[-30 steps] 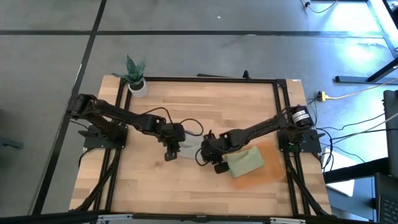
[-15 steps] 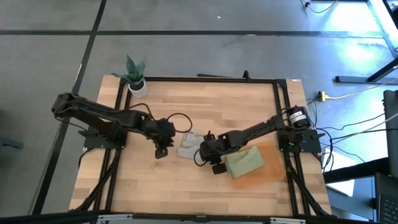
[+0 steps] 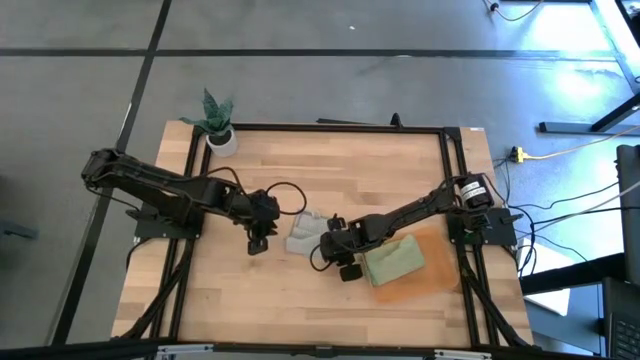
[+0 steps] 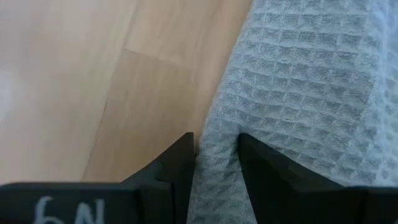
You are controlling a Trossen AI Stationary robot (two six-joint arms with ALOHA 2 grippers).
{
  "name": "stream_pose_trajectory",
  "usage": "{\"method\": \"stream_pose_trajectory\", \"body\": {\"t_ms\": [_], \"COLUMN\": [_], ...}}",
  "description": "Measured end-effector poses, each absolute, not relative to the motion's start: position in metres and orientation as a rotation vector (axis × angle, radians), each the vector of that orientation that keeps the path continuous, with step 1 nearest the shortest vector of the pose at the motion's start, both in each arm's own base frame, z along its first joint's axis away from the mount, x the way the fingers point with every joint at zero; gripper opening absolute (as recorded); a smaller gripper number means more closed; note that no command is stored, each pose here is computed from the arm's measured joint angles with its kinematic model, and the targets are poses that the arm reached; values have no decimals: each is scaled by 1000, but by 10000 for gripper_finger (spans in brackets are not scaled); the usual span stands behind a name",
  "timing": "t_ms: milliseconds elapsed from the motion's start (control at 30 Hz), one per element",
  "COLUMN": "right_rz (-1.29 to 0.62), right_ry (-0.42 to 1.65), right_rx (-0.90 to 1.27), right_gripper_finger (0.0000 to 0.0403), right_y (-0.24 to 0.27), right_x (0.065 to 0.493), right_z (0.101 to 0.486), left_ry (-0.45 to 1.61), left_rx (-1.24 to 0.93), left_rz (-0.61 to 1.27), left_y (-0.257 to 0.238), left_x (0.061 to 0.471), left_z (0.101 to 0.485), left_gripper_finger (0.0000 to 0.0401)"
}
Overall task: Roll microfiber towels into tight, uniform cylinder then place into a basket
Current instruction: Roll the gray microfiber towel
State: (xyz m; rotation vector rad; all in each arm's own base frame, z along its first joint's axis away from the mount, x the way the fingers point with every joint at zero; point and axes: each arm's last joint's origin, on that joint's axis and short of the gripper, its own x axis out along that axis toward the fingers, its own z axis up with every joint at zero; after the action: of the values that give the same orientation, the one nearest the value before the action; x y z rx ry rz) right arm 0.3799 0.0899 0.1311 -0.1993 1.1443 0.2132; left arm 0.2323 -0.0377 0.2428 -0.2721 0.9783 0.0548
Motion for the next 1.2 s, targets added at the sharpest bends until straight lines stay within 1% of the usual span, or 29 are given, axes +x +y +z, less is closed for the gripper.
{"method": "stream_pose_trajectory", "body": {"t_ms": [100,167,233,333,367,500,700,900,967,1133,1200], "right_rz": [148,129,134,141,150,210,393,511,510,428,423], "right_ry": [1143,1144,1146,1152,1155,1179,1182,1160,1162,1217,1227], "right_rx": [-223,-224,-219,-181,-165,-52,156,432,504,660,690], "right_gripper_finger": [129,117,90,27,17,13,8,8,8,8,8], "right_y": [89,88,88,87,86,78,57,26,16,-7,-13], "right_x": [380,380,380,380,381,385,397,402,402,398,396], "right_z": [130,129,129,129,130,134,150,160,161,160,160], "left_ry": [978,978,978,978,978,978,978,978,978,978,970], "left_rx": [-273,-273,-274,-274,-274,-274,-275,-276,-275,-276,-288], "left_rz": [55,55,55,55,55,55,56,55,55,55,57], "left_y": [-38,-38,-38,-38,-38,-38,-38,-38,-38,-38,-38], "left_x": [232,232,232,232,232,232,232,232,232,232,233], "left_z": [243,243,243,243,243,243,243,243,243,243,243], "left_gripper_finger": [82,82,82,82,82,82,82,82,82,82,82]}}
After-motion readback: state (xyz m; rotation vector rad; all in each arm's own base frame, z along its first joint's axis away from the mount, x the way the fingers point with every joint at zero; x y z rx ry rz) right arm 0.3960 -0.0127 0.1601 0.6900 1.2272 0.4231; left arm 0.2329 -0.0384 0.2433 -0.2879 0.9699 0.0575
